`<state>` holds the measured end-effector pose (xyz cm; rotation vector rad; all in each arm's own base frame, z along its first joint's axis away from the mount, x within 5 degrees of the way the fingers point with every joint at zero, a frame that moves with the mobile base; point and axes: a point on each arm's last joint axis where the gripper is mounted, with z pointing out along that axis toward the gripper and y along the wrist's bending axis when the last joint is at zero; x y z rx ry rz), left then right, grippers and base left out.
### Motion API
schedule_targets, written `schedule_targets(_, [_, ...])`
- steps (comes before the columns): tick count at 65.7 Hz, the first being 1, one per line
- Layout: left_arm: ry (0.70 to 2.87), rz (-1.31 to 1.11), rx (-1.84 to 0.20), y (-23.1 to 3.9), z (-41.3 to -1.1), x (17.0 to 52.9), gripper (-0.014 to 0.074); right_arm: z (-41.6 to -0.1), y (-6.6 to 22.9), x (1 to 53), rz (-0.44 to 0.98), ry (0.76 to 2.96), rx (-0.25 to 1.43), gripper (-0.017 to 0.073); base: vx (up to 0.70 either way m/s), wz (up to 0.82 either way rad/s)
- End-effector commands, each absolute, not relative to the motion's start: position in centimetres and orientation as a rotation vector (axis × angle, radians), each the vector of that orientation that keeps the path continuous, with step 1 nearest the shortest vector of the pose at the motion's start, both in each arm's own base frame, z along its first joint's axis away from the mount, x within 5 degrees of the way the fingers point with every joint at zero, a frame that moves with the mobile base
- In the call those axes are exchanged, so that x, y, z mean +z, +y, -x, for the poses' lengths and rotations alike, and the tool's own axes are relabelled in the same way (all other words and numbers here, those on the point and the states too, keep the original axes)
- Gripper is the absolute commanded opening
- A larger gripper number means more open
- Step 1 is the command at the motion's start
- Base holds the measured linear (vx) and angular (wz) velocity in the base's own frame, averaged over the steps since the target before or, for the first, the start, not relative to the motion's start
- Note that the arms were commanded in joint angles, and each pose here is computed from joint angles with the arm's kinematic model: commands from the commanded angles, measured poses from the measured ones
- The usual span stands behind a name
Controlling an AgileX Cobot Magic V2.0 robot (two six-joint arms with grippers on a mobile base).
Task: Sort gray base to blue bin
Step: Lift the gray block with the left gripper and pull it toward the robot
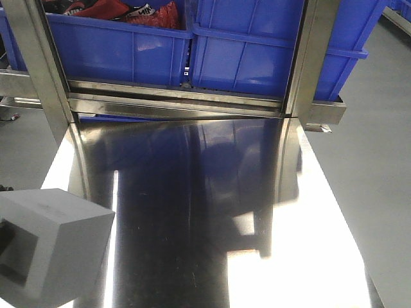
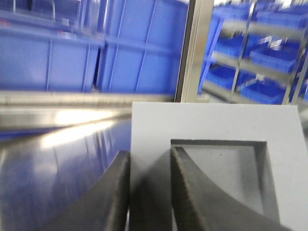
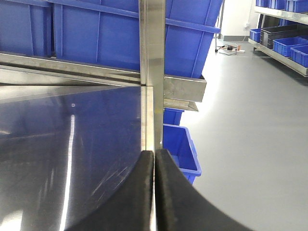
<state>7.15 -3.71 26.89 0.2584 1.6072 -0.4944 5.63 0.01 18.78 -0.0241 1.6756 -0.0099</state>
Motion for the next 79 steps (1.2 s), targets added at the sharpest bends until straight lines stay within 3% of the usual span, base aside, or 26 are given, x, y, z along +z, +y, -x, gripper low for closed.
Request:
schedule_targets(1, [1.422, -0.241, -0.541, -3.52, -6.5, 29.25, -0.0006, -5.65, 0.02, 19.02, 0.031, 1.604, -0.019, -0.0009, 0.0, 0.0])
schedule_targets(79, [1.421, -0.24, -0.541, -3.49, -6.44, 29.25, -0.0006, -5.65, 0.02, 19.02, 0.031, 1.604, -0.019, -0.0009, 0.0, -0.01])
